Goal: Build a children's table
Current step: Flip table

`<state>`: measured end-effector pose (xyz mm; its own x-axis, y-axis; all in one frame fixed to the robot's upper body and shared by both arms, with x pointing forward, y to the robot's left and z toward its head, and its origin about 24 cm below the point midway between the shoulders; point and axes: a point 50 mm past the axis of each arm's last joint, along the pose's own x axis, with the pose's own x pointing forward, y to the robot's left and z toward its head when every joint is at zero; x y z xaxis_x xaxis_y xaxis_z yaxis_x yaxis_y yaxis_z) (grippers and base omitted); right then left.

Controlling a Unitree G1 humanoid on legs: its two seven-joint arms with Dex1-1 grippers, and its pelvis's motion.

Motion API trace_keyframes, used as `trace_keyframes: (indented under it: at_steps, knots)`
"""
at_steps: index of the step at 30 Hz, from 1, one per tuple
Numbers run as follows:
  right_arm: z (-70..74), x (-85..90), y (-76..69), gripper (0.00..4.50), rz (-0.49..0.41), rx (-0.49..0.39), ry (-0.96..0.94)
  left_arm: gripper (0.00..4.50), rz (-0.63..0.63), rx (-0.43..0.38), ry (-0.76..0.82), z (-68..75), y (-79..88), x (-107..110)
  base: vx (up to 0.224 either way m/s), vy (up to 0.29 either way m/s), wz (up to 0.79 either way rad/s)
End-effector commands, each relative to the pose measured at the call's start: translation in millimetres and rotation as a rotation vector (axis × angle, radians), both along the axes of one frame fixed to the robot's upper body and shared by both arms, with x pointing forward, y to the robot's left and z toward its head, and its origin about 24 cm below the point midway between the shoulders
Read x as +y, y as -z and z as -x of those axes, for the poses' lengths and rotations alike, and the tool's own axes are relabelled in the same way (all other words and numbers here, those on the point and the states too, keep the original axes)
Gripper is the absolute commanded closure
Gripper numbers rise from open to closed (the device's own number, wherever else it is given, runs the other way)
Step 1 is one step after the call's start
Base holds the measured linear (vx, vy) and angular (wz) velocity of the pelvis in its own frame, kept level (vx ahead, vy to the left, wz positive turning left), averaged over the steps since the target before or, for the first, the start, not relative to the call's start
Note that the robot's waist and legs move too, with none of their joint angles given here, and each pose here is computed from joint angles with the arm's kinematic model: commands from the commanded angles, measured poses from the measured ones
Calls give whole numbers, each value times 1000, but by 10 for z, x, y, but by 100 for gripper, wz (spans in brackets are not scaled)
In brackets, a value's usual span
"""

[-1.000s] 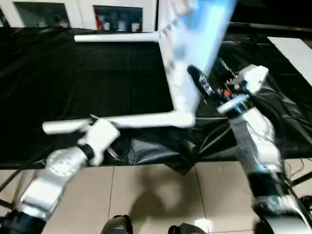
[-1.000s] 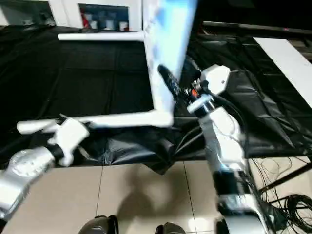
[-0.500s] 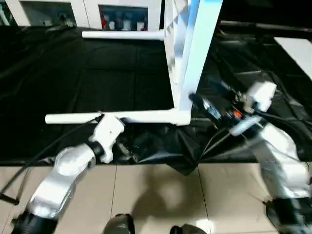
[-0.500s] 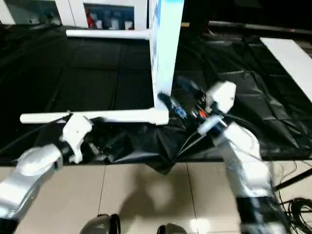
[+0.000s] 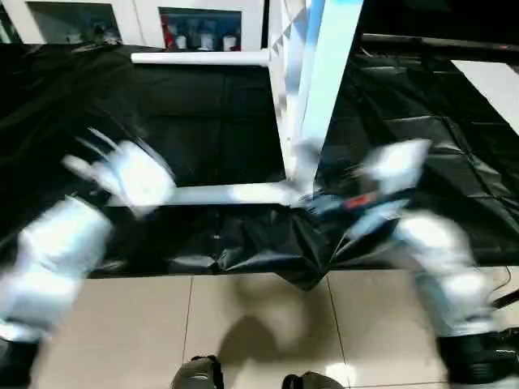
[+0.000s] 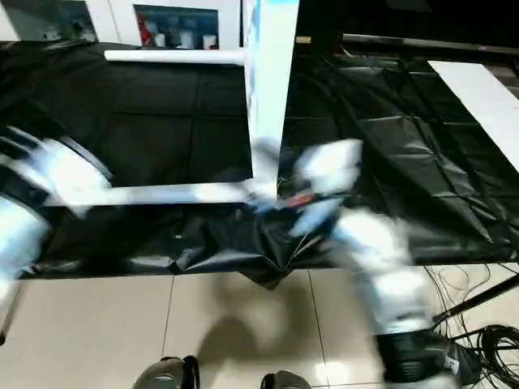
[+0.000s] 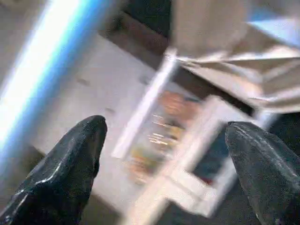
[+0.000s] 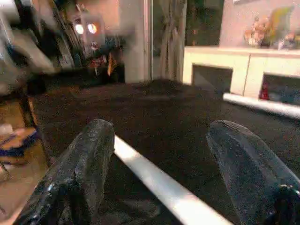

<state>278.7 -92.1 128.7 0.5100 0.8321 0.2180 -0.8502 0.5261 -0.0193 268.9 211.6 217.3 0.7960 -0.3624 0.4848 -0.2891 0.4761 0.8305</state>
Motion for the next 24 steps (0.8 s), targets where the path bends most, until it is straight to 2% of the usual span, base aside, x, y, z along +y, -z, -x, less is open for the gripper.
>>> trace_keyframes:
  at_steps: [1,2,3,5,7,10,16,18,24]
  knots:
    - [-69,91,-11,105,16,-15,39,0,-76,-153,-15,78,-193,-22,0,0,0]
    - [-75,97,-11,105,17,-17,43,0,-79,-161,-16,82,-204,-21,0,0,0]
    - [-120,153,-16,105,17,-28,79,0,-109,-235,-24,113,-291,-14,0,0,0]
    - [-151,205,-31,105,3,-32,97,0,-138,-315,-38,139,-381,-8,0,0,0]
    - [-164,244,-37,105,-10,-32,101,0,-158,-369,-46,154,-437,0,0,0,0]
    - [-170,315,-43,105,-17,-35,87,0,-218,-401,-88,117,-482,40,0,0,0]
    - [-165,415,-96,105,-13,-54,44,0,-269,-423,-217,-62,-664,232,0,0,0]
    - [-149,459,-108,105,5,-69,20,0,-307,-375,-263,-187,-684,309,0,0,0]
    - [-107,518,-197,105,-27,-95,2,0,-325,-305,-315,-354,-707,431,0,0,0]
